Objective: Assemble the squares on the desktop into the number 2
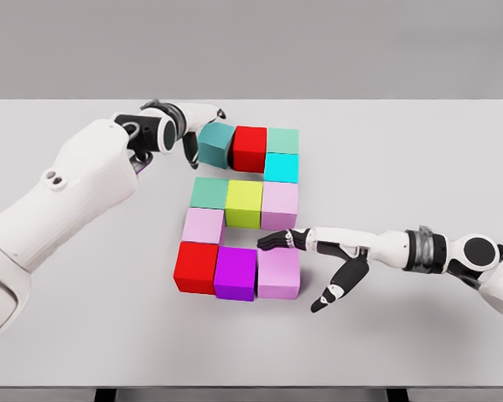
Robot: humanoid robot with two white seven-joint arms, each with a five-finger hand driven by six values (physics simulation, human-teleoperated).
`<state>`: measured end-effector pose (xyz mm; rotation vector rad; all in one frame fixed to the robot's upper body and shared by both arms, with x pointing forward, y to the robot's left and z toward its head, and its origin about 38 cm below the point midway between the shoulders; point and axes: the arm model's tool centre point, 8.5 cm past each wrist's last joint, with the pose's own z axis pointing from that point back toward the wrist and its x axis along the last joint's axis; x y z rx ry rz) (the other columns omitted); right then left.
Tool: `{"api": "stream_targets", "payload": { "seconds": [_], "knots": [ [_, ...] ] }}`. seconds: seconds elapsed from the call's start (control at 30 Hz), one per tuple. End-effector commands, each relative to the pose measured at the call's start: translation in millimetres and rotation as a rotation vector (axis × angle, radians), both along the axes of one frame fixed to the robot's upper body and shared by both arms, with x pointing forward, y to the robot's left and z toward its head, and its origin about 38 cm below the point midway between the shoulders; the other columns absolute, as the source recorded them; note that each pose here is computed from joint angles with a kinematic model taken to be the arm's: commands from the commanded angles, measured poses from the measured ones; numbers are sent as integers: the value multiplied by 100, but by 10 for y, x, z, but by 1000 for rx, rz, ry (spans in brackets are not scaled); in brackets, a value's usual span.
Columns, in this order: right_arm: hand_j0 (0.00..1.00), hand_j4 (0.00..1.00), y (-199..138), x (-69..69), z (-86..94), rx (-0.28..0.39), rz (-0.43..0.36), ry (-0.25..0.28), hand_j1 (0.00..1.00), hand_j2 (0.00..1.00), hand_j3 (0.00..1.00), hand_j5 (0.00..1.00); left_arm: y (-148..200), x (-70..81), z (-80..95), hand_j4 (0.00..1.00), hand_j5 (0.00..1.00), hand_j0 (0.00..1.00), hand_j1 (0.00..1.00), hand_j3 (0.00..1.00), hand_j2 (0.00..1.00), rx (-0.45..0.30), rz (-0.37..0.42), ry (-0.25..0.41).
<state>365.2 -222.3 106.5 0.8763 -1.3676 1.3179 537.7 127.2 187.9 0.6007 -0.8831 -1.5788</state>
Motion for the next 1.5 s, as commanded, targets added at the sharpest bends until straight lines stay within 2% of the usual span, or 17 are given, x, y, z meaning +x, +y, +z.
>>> {"api": "stream_targets", "payload": {
  "seconds": [0.0, 0.2, 0.3, 0.37, 0.4, 0.43, 0.47, 0.5, 0.57, 0.7, 0.73, 0.87, 0.93, 1.03, 1.47],
  "knots": [
    [100, 100, 4, 2, 13, 8, -3, 3, 100, 100, 100, 100, 33, 1, -9, 100, 100, 100, 100, 100, 100, 11, -1, -3],
    [100, 100, -13, 158, 186, 19, -22, -39, 100, 100, 100, 100, 22, -13, -17, 100, 100, 100, 100, 100, 100, 13, -7, -2],
    [100, 100, -33, 168, 260, 15, -15, -57, 100, 100, 100, 100, 15, -26, -42, 100, 100, 100, 100, 100, 100, 14, -13, 2],
    [100, 100, -89, 90, 336, 13, -2, -64, 100, 100, 100, 100, 71, -21, -48, 100, 100, 100, 100, 100, 100, 19, -6, 2],
    [100, 100, -84, -14, 434, 21, 29, -76, 100, 100, 100, 100, 43, -46, -45, 100, 100, 100, 100, 100, 100, 15, -17, -1],
    [100, 100, -94, -54, 469, 22, 37, -79, 100, 100, 100, 100, 39, -48, -42, 100, 100, 100, 100, 100, 100, 14, -18, -1],
    [100, 100, -146, -134, 537, 11, 53, -92, 100, 100, 100, 100, 48, -50, -51, 100, 100, 100, 100, 100, 100, 15, -17, 0],
    [100, 100, -233, -200, 667, -7, 64, -131, 100, 100, 100, 100, 44, -51, -48, 100, 100, 100, 100, 100, 100, 15, -18, -1],
    [100, 100, -354, -305, 786, -23, 65, -148, 100, 100, 100, 100, 44, -51, -48, 100, 100, 100, 100, 100, 100, 15, -18, -1],
    [100, 100, -619, -336, 748, -78, 15, -134, 100, 100, 100, 100, 49, -55, -53, 100, 100, 100, 100, 100, 100, 15, -18, 0],
    [100, 100, -676, -382, 611, -89, -2, -97, 100, 100, 100, 100, 49, -55, -53, 100, 100, 100, 100, 100, 100, 15, -18, 0],
    [100, 100, -734, -498, 440, -100, -12, -44, 100, 100, 100, 100, 61, -72, -4, 100, 100, 100, 100, 100, 100, 13, -27, -13],
    [100, 100, -778, -477, 416, -109, -26, -40, 100, 100, 100, 100, 66, -76, -9, 100, 100, 100, 100, 100, 100, 13, -27, -12],
    [100, 100, -956, -345, 323, -143, -91, -31, 100, 100, 100, 100, 65, -86, -30, 100, 100, 100, 100, 100, 100, 14, -28, -9],
    [100, 100, -703, -360, 197, -100, -48, -7, 100, 100, 100, 100, 143, -91, -12, 100, 100, 100, 100, 100, 100, 19, -23, -15]
  ]
}}
